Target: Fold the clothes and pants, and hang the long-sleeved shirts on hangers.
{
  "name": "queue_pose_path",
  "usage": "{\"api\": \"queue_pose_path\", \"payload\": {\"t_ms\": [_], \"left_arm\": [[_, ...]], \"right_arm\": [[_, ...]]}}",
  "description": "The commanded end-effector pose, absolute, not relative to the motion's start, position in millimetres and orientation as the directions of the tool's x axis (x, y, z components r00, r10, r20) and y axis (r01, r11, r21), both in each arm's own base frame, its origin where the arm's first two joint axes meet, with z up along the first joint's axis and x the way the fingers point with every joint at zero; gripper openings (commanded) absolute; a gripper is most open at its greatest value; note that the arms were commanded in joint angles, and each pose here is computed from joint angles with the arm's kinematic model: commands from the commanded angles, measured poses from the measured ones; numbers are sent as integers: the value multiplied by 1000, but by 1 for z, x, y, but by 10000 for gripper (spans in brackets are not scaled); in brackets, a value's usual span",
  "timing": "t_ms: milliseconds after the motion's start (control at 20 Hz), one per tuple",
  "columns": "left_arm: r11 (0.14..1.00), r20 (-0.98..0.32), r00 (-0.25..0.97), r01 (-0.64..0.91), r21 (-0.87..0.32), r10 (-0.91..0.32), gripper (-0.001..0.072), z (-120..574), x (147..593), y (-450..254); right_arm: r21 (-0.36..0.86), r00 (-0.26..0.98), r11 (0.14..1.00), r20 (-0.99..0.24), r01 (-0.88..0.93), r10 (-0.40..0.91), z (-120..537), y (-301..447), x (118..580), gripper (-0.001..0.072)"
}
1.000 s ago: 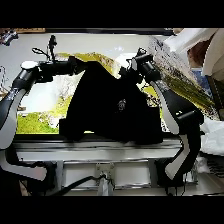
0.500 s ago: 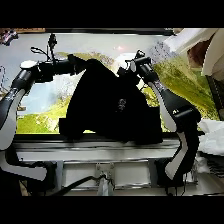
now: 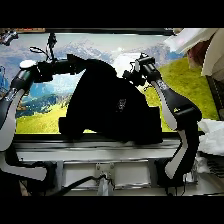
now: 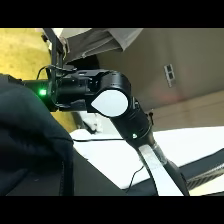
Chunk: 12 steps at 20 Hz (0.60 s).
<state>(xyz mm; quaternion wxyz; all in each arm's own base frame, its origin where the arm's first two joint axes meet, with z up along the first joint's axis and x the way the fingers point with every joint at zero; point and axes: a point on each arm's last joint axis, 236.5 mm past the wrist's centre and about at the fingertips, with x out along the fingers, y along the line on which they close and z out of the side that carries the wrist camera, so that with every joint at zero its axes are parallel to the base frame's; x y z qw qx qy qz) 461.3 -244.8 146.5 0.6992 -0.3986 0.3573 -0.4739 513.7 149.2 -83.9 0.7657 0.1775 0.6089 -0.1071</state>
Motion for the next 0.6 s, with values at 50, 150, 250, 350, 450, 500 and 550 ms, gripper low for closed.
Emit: {"api": "queue_pose_path", "payload": {"t_ms": [50,150,250,350,450,500,550], "left_arm": [[232,-121,295,378,-896,-948,12,147,461,-245],[223,-116,285,380,-898,-951,12,148,459,-245],[208,-104,274,384,-900,-956,12,152,456,-246],[206,-97,275,400,-893,-956,12,157,455,-245],[202,-94,271,407,-890,-958,12,160,452,-245],[194,-87,264,411,-891,-961,12,163,450,-246],[177,-72,256,416,-892,-964,12,168,447,-247]], "right_arm": [[150,228,925,-971,349,71,-84,153,512,330],[187,247,921,-963,343,104,-83,165,516,330],[194,257,925,-960,326,111,-82,173,516,329],[200,265,928,-957,315,116,-81,178,516,329],[197,265,934,-957,298,118,-81,180,516,328],[192,262,939,-958,286,117,-82,180,515,308],[187,258,940,-960,286,113,-82,179,514,306]]}}
